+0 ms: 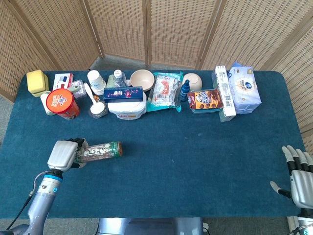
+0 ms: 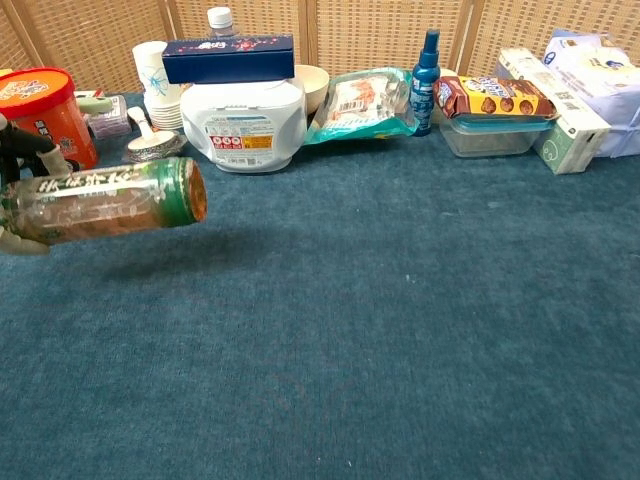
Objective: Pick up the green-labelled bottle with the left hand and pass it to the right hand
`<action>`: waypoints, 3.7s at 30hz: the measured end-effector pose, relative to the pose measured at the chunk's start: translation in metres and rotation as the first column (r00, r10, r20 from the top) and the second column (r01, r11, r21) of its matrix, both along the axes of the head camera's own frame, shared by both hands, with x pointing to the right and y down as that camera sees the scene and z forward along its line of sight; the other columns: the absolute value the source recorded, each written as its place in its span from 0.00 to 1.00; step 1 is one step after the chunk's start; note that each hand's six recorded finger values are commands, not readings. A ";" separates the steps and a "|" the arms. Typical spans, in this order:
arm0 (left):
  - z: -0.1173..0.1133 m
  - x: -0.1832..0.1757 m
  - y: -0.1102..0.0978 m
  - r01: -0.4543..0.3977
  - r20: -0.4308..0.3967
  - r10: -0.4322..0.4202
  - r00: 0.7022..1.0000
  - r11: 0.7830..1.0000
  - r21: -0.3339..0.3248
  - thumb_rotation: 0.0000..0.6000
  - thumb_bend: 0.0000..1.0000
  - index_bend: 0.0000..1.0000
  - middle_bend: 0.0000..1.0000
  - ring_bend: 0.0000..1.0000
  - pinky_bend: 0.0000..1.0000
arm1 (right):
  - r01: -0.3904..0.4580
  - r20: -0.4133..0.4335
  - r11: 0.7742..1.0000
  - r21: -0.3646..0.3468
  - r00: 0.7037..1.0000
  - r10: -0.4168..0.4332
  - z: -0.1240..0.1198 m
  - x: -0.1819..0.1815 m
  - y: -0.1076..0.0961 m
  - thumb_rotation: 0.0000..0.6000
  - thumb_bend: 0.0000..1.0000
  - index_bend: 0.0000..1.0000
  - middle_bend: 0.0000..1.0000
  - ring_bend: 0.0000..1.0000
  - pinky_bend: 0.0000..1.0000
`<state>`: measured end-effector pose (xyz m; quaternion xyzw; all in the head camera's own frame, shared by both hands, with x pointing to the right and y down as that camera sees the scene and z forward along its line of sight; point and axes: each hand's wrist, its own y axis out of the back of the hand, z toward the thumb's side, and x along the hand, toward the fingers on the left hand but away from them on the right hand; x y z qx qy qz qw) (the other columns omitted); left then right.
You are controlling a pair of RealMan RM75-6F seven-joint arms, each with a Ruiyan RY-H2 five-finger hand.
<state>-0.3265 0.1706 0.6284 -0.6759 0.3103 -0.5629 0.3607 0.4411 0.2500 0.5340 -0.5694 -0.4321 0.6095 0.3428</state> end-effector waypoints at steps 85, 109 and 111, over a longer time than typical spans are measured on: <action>-0.009 0.241 -0.028 -0.191 -0.273 0.127 0.954 0.956 -0.223 1.00 0.00 0.57 0.51 0.49 0.56 | 0.225 0.092 0.932 -0.285 0.974 -0.207 0.043 -0.219 -0.038 1.00 0.00 0.00 0.00 0.00 0.00; -0.007 0.254 -0.027 -0.123 -0.324 0.005 0.946 0.930 -0.345 1.00 0.00 0.56 0.51 0.49 0.56 | 0.262 0.298 0.954 -0.146 0.931 -0.210 0.048 -0.254 -0.034 1.00 0.00 0.00 0.00 0.00 0.00; -0.008 0.254 -0.027 -0.123 -0.324 0.003 0.946 0.928 -0.351 1.00 0.00 0.56 0.51 0.49 0.56 | 0.274 0.310 0.952 -0.140 0.925 -0.221 0.049 -0.255 -0.034 1.00 0.00 0.00 0.00 0.00 0.00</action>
